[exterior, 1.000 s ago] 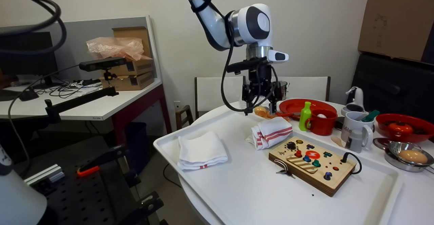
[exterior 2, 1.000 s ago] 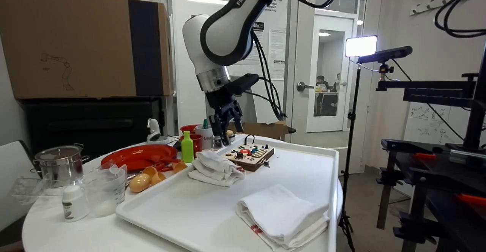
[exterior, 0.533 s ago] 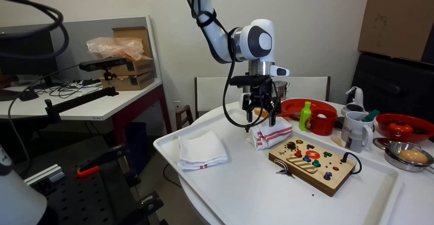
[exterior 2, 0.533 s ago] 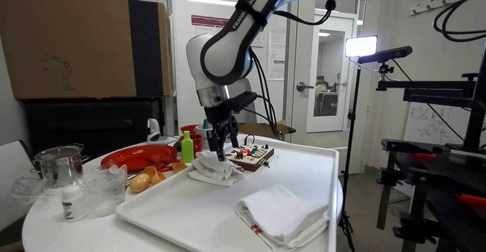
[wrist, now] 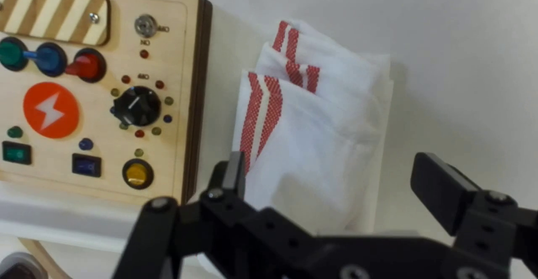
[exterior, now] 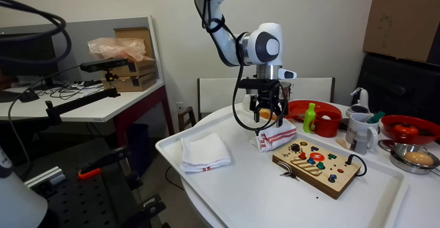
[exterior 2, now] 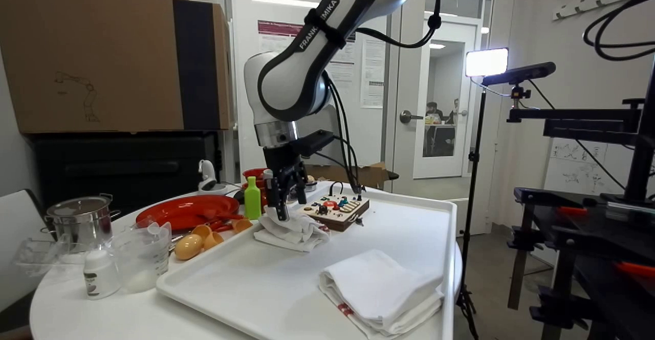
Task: Use the white and red towel at the back to wipe the tray
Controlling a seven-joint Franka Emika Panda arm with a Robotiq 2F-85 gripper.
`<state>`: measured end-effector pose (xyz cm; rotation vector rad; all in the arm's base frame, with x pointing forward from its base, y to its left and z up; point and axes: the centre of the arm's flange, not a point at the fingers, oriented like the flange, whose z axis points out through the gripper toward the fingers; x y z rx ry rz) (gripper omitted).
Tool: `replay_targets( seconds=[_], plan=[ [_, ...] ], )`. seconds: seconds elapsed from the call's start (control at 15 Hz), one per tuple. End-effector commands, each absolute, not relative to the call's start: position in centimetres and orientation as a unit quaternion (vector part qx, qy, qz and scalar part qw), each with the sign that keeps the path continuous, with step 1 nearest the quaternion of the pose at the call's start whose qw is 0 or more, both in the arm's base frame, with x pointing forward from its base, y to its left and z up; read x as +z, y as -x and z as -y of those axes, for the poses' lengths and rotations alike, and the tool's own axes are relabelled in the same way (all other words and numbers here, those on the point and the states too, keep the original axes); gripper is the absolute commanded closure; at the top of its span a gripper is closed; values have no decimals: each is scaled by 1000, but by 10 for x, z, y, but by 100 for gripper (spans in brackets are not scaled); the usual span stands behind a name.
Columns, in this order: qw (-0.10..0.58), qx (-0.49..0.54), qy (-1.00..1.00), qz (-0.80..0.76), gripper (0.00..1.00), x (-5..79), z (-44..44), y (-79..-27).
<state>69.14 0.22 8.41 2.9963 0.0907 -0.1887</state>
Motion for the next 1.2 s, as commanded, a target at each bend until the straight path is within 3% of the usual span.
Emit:
replay_targets(
  seconds=[0.0,0.8,0.87,0.93,1.07,1.13],
  plan=[
    [63,-65,-995,-42,0,69,-3,-713],
    [73,-96,-991,-54,0,25,-3,-721],
    [71,-99,-991,-55,6,24,-4,-721],
    [72,-103,-990,-57,1,21,-6,-720],
    [72,-112,-989,-58,8,17,-8,-717],
    [72,-116,-989,-58,29,15,-9,-716]
  ],
)
